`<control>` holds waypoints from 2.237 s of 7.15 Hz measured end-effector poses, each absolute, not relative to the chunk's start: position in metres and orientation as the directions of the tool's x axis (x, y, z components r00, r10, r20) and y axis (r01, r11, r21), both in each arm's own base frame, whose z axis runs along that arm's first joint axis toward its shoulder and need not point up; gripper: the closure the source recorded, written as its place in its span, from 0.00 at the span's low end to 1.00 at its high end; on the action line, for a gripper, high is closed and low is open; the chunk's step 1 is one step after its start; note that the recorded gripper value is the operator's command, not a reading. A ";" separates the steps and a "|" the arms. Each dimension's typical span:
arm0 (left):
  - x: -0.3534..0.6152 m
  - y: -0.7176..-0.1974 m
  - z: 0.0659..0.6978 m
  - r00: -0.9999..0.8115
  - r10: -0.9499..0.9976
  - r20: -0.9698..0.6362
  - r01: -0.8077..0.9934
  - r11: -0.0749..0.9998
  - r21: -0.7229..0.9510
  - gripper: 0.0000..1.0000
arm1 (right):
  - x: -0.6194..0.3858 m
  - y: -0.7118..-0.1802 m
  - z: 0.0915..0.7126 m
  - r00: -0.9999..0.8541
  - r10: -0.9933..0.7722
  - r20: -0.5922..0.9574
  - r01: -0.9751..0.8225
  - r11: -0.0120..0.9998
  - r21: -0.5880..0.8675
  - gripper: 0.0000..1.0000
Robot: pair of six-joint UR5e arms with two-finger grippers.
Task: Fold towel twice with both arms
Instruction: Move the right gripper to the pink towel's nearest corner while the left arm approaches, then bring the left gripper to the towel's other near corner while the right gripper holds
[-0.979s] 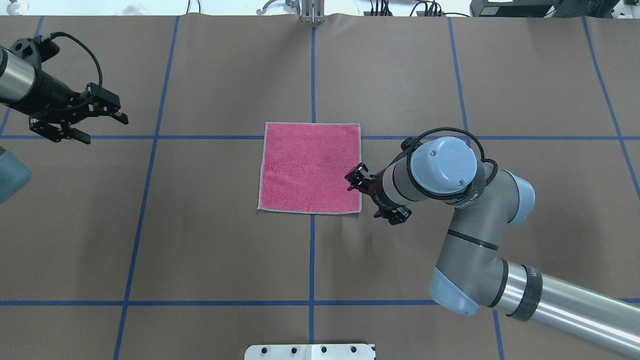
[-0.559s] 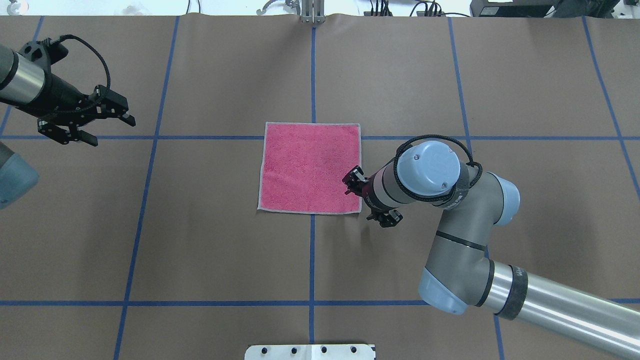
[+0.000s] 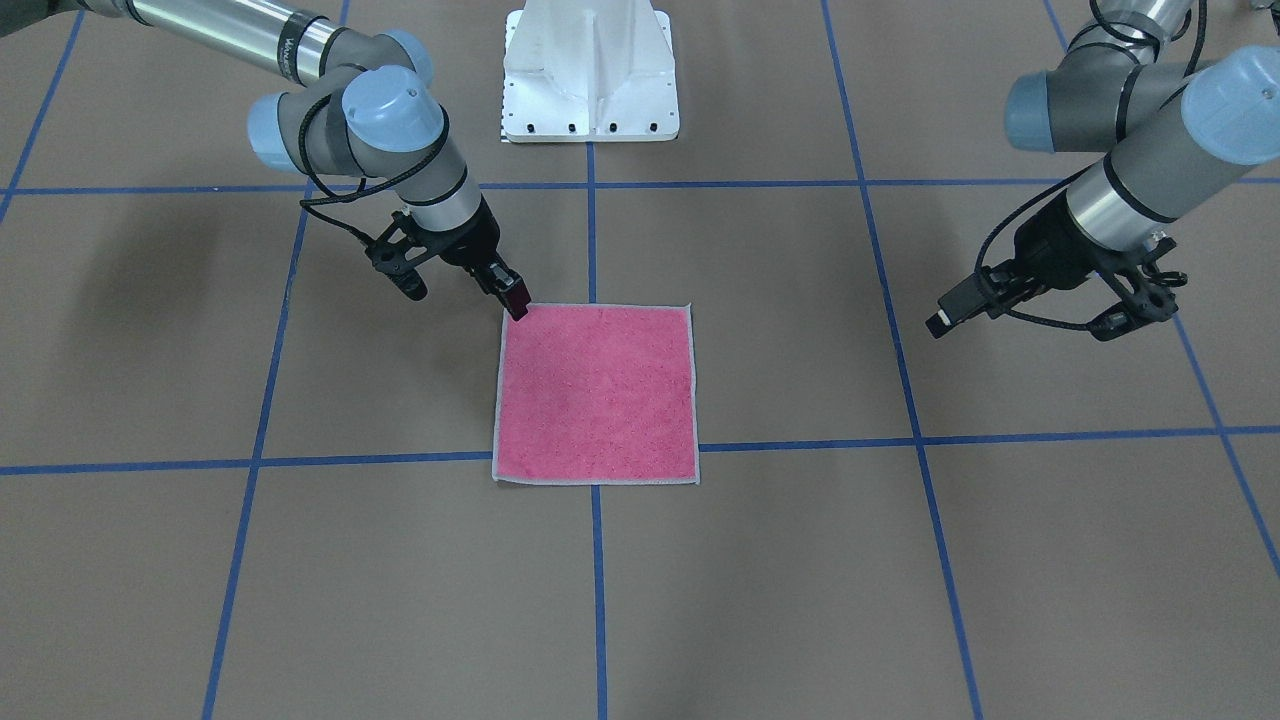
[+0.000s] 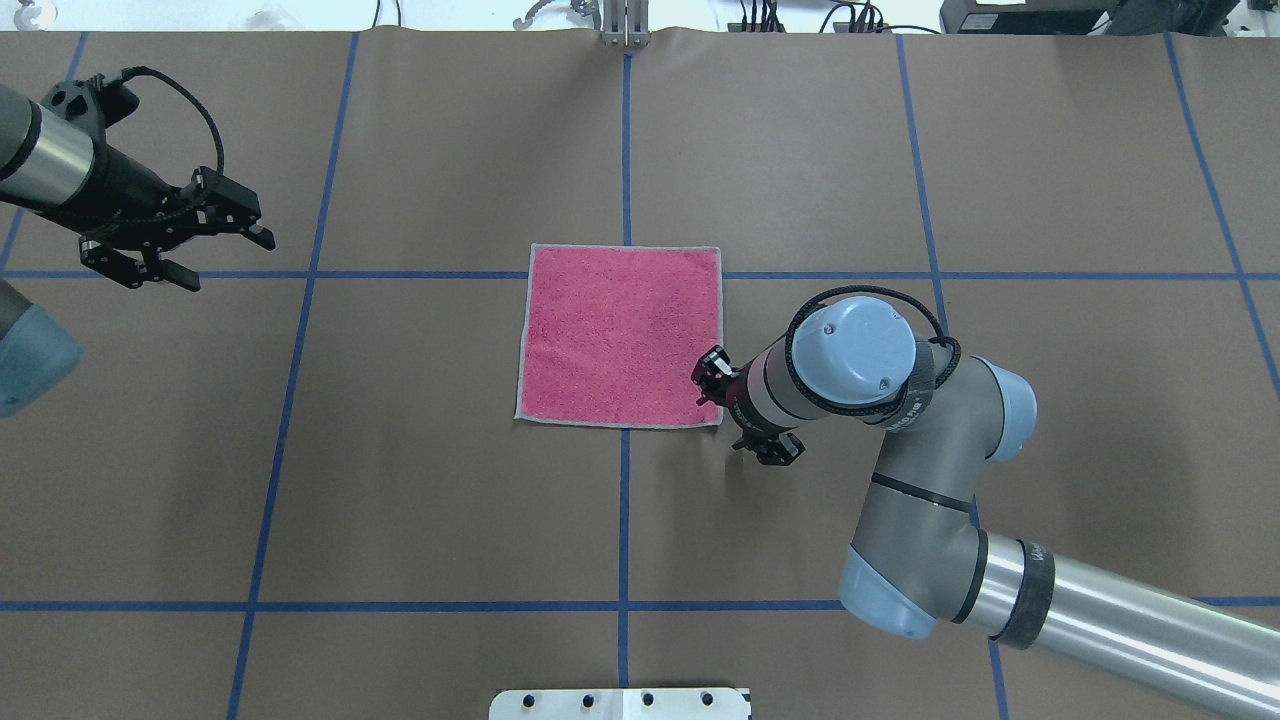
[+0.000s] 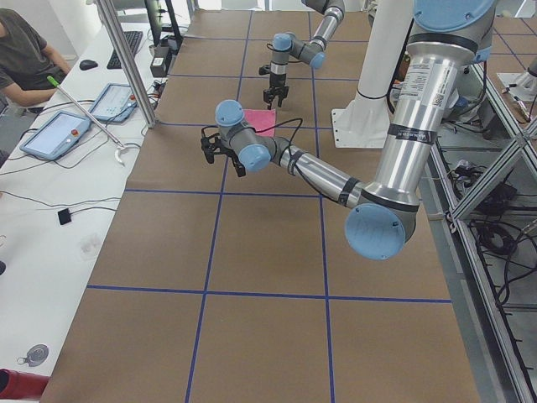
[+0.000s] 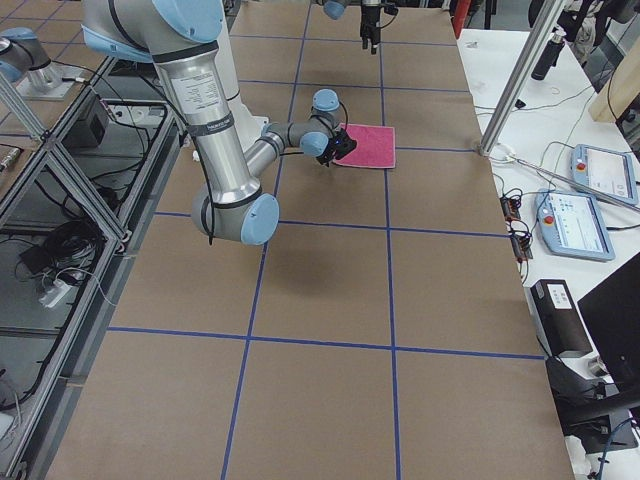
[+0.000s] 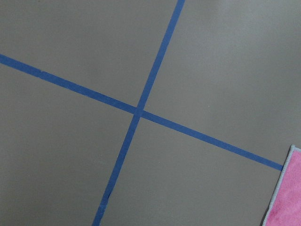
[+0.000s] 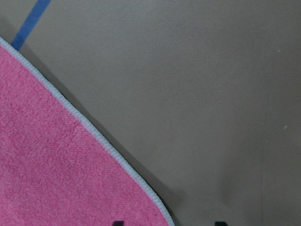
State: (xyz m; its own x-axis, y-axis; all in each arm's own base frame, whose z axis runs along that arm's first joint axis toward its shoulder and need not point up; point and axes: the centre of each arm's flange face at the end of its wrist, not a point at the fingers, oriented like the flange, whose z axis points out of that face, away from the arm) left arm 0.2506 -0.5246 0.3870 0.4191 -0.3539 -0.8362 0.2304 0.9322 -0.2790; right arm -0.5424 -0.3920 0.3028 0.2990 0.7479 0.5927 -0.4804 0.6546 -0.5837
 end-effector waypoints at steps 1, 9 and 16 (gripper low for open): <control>0.251 -0.525 0.385 0.418 -0.354 -0.837 0.231 0.932 -0.279 0.00 | -0.544 -0.391 0.302 0.299 0.748 0.593 -0.479 0.655 -0.585 0.56; 0.252 -0.526 0.380 0.410 -0.359 -0.838 0.235 0.930 -0.284 0.00 | -0.541 -0.389 0.296 0.302 0.752 0.586 -0.488 0.650 -0.582 1.00; 0.305 -0.517 0.345 0.395 -0.405 -0.824 0.294 0.906 -0.304 0.00 | -0.514 -0.384 0.294 0.284 0.750 0.598 -0.484 0.650 -0.586 1.00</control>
